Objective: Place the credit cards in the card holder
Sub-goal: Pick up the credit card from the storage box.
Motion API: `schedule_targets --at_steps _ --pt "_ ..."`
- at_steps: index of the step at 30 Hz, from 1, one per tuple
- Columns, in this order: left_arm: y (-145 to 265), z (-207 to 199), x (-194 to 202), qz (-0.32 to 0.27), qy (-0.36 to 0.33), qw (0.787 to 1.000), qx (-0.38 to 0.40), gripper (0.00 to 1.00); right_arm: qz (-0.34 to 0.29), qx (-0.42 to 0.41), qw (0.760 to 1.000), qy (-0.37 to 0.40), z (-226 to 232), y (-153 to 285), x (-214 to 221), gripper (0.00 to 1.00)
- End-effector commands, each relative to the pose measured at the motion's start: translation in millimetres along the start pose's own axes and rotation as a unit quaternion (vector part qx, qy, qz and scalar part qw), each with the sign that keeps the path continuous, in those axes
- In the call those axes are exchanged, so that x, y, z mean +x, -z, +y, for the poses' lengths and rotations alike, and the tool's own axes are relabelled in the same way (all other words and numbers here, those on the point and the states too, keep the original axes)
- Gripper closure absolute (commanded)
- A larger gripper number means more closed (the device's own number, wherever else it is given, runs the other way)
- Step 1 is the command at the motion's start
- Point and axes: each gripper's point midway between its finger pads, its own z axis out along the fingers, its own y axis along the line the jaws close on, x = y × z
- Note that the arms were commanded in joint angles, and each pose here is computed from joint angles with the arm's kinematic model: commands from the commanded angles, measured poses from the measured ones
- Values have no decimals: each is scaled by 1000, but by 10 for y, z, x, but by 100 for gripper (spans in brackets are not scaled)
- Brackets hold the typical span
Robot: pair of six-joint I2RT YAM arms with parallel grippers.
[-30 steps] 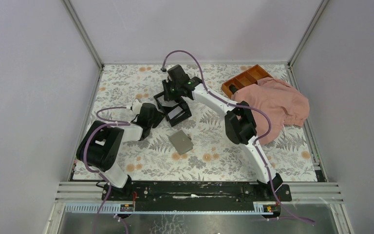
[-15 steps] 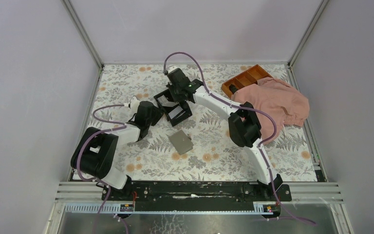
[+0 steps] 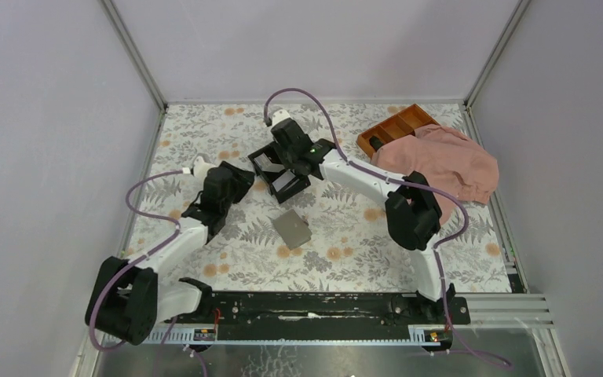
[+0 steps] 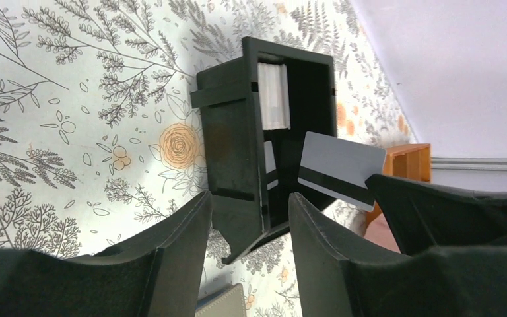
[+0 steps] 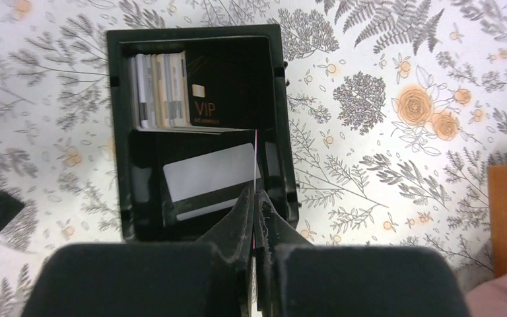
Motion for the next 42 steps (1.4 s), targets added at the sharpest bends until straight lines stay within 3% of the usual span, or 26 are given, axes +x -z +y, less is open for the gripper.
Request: schedule_targets --at_steps 1,10,17,21,31,42 --pt "187 49 -23 0 -18 1000 8 45 -103 1 994 -28 -21 660 -616 100" --pt "614 -367 255 84 -25 986 142 41 -118 -50 990 -53 -15 1607 -69 100" --pt "974 -631 786 231 -27 957 175 41 -162 -45 986 15 117 2169 541 100" --pt "1255 -770 950 284 -24 942 179 40 -189 -21 980 53 171 2373 757 100" --pt "1692 -907 1011 349 19 920 179 39 -226 31 962 152 509 2586 958 100" --pt "1891 -902 1152 391 33 902 178 38 -262 41 942 203 839 2780 884 100"
